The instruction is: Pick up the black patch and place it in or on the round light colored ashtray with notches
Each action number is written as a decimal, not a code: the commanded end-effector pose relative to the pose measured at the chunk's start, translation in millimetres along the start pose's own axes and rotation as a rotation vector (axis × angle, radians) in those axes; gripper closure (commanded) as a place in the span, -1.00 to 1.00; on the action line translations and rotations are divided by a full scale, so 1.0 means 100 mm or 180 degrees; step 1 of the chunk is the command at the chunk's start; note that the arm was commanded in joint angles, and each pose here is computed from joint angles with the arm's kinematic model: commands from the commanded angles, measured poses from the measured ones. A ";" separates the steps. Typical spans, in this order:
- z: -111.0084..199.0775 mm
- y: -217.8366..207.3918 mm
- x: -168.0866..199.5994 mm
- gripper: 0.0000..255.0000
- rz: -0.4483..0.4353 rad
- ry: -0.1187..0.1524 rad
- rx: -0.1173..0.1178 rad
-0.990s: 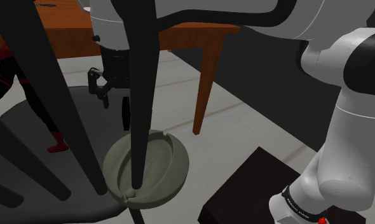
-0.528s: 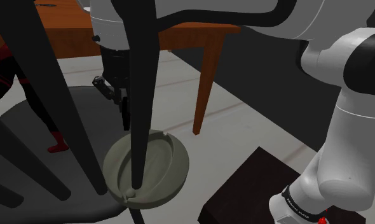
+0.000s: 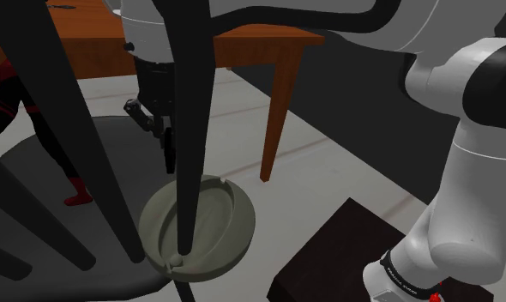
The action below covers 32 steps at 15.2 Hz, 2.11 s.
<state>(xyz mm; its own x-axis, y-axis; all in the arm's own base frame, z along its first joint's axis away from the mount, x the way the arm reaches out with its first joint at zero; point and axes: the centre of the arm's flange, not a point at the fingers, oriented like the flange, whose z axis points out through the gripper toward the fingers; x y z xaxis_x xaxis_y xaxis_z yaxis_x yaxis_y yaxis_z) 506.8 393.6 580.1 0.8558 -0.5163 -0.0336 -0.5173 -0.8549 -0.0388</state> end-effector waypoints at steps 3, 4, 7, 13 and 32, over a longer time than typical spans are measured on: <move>-0.19 -0.01 -0.01 1.00 0.0000 0.0000 -0.0001; -0.25 -0.01 -0.01 1.00 0.0000 0.0000 -0.0001; -0.41 -0.02 -0.02 1.00 0.0000 0.0000 -0.0001; -0.72 -0.03 -0.03 1.00 0.0000 0.0000 -0.0001; -1.25 0.50 -1.54 1.00 0.0000 0.0000 -0.0001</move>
<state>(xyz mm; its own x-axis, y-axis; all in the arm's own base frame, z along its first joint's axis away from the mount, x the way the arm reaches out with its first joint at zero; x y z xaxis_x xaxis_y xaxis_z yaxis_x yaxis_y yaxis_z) 354.8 425.1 712.5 0.8565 -0.5152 -0.0331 -0.5162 -0.8556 -0.0391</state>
